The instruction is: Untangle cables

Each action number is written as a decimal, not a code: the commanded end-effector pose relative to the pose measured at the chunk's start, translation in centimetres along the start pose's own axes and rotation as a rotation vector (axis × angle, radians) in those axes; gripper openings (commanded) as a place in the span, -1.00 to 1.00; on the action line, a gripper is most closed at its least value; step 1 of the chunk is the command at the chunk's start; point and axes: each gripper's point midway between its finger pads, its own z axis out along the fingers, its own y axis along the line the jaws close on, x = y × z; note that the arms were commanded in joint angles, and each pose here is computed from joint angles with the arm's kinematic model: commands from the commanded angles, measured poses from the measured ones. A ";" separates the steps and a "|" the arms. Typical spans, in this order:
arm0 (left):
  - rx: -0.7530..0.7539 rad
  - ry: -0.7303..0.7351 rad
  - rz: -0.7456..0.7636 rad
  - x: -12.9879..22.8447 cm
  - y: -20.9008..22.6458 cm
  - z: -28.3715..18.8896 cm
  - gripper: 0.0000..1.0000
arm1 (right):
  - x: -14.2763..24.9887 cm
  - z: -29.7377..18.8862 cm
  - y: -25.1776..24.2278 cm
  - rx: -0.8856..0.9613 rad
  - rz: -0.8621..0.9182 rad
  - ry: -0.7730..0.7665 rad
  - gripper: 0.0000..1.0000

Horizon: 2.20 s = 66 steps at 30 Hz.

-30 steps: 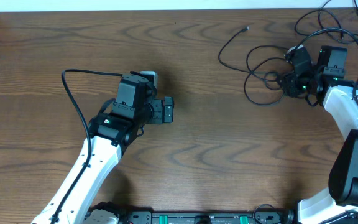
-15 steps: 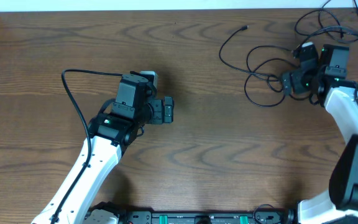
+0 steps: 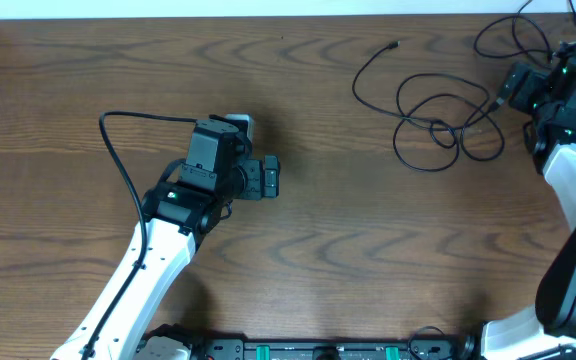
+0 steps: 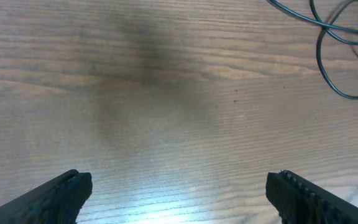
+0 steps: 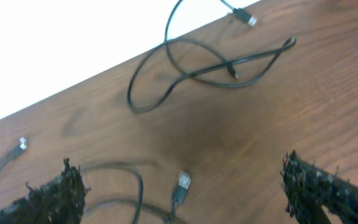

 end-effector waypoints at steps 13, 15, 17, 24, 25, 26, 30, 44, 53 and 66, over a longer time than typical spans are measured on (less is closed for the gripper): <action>-0.006 -0.009 -0.014 -0.5 0.1 -0.1 0.93 | 2.2 9.6 -4.2 0.079 0.377 -0.187 0.86; -0.006 -0.009 -0.014 -0.5 0.1 -0.1 0.93 | 2.0 10.9 -3.8 0.054 0.376 -0.184 0.85; -0.006 -0.009 -0.014 -0.5 0.1 -0.1 0.93 | 1.3 11.8 -2.9 0.009 0.373 -0.187 0.83; -0.006 -0.009 -0.014 -0.5 0.1 -0.1 0.93 | -3.0 11.5 -0.6 -0.102 0.328 -0.255 0.51; -0.006 -0.009 -0.014 -0.5 0.1 -0.1 0.93 | -3.1 11.5 -0.3 -0.118 0.322 -0.251 0.40; -0.006 -0.009 -0.014 -0.5 0.1 -0.1 0.93 | -3.1 11.4 -0.1 -0.130 0.320 -0.247 0.25; -0.006 -0.009 -0.014 -0.5 0.1 -0.1 0.93 | -3.0 11.4 0.0 -0.133 0.293 -0.243 -0.53; -0.006 -0.009 -0.014 -0.5 0.1 -0.1 0.93 | -9.7 2.6 -3.6 -0.014 0.152 -0.212 -0.98; -0.006 -0.009 -0.014 -0.5 0.1 -0.1 0.93 | -6.4 1.3 -5.8 0.073 0.344 -0.051 0.36; -0.006 -0.009 -0.014 -0.5 0.1 -0.1 0.93 | -1.7 12.3 -6.4 -0.043 0.654 -0.216 0.56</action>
